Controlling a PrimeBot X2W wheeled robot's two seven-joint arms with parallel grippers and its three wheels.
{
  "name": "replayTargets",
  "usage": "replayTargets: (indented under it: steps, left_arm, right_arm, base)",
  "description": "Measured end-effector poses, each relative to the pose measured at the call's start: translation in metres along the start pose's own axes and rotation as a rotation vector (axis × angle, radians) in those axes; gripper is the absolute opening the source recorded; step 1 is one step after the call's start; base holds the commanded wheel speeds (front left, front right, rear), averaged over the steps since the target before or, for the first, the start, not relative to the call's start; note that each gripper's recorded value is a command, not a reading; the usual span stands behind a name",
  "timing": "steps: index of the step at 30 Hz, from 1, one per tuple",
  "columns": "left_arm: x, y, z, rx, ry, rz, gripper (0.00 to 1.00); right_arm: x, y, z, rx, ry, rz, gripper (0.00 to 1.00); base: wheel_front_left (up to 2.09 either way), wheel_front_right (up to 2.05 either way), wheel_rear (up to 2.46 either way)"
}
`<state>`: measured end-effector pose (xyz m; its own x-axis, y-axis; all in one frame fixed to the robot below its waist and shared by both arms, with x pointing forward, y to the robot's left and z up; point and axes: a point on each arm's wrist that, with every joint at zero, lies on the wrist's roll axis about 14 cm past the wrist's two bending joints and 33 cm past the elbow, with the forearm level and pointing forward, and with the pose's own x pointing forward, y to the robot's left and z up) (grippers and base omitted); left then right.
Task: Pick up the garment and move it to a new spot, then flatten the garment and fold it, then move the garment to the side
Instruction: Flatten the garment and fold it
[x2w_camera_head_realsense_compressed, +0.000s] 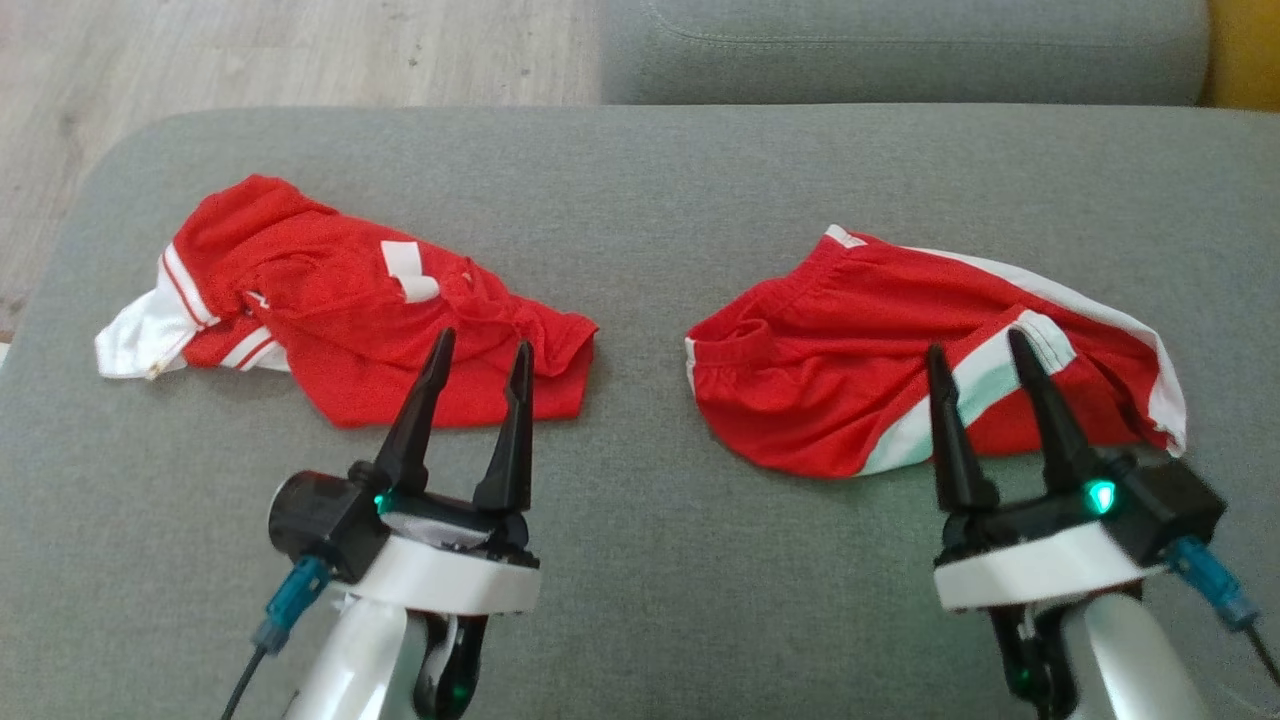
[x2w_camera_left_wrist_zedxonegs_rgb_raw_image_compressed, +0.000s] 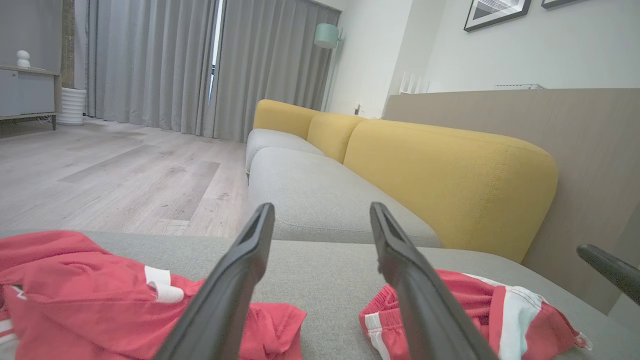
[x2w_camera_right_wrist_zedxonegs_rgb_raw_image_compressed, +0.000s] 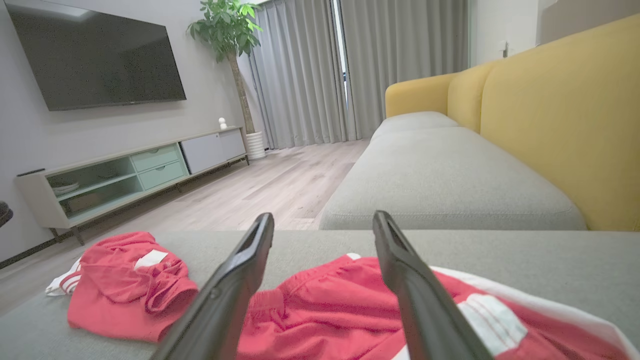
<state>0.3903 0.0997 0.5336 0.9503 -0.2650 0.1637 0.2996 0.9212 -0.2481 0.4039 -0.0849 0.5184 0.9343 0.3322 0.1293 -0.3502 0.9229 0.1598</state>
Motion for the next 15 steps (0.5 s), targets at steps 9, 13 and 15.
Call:
replayTargets:
  steps: [9,13,15]
  left_arm:
    - [-0.011,0.011,-0.001,0.004,0.007,0.042,1.00]
    - [-0.014,0.018,-0.006,-0.005,0.021,0.066,1.00]
    - [-0.015,0.021,-0.009,-0.005,0.031,0.076,1.00]
  right_arm:
    - [0.002,0.028,-0.027,-0.020,0.080,0.090,1.00]
    - [0.015,0.039,-0.053,-0.050,0.179,0.149,1.00]
    - [0.022,0.043,-0.069,-0.072,0.243,0.181,1.00]
  base:
    - [0.00,0.00,0.00]
    - [0.00,0.00,0.00]
    - [0.00,0.00,0.00]
